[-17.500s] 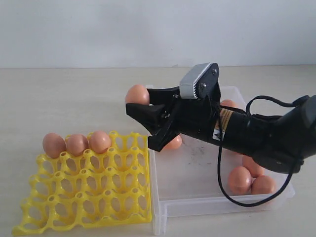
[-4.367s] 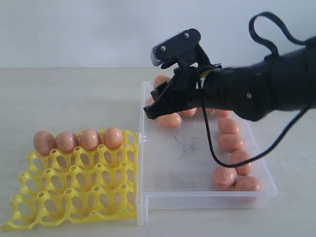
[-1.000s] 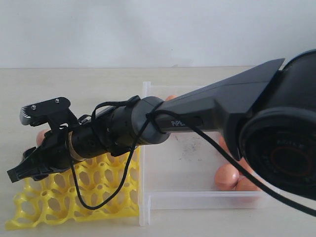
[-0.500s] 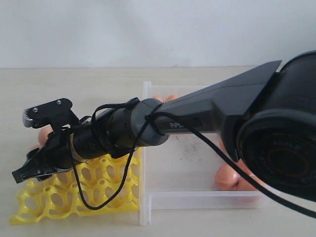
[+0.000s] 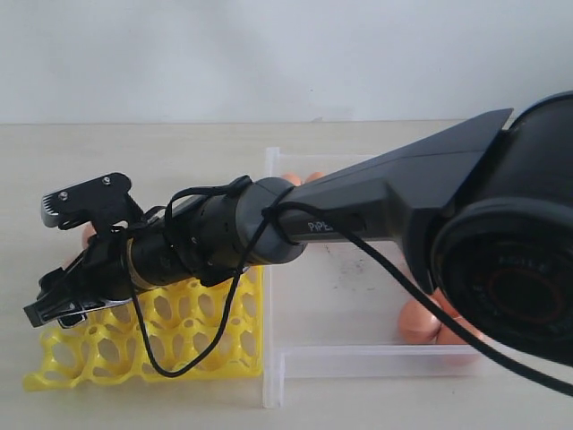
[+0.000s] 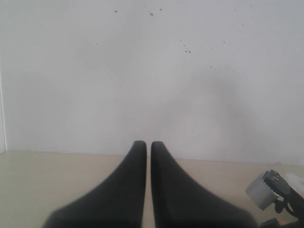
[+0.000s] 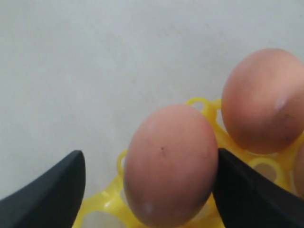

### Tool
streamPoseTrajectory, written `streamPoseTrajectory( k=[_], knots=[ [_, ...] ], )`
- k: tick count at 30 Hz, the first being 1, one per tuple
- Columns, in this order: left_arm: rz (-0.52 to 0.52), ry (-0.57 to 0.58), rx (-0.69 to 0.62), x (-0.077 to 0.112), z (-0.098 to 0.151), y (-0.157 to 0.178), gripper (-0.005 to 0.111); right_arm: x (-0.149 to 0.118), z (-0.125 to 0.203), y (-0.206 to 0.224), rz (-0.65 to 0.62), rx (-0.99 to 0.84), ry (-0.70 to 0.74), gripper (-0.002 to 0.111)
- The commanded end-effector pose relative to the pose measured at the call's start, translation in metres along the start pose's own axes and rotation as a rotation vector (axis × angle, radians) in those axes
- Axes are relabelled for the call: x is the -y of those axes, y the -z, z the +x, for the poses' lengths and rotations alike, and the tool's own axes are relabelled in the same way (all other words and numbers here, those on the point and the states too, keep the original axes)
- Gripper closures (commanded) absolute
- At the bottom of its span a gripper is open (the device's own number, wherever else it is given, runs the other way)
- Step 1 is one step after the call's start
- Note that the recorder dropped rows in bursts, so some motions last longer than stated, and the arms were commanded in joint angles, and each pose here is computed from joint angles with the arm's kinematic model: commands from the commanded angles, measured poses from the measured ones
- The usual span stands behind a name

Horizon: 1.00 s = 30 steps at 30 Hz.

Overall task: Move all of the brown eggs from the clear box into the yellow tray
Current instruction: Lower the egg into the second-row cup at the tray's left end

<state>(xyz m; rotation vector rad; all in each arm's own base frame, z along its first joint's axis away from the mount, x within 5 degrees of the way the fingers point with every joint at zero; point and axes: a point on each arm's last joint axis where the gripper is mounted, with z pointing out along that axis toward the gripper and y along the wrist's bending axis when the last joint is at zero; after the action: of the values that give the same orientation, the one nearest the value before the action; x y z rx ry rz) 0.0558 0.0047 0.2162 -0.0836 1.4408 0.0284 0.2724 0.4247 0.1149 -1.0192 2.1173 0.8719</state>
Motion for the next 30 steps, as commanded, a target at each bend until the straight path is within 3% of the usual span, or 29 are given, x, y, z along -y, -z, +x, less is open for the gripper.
streamPoseTrajectory(
  k=[1,30],
  knots=[
    [0.000,0.002,0.009,0.0000,-0.0015,0.0001,0.103,0.0123,0.0003,0.0011,0.083,0.006,0.008,0.039],
    [0.000,0.002,0.009,0.0000,-0.0015,0.0001,0.103,0.0192,-0.0040,0.0042,0.179,0.029,0.020,0.039]
  ],
)
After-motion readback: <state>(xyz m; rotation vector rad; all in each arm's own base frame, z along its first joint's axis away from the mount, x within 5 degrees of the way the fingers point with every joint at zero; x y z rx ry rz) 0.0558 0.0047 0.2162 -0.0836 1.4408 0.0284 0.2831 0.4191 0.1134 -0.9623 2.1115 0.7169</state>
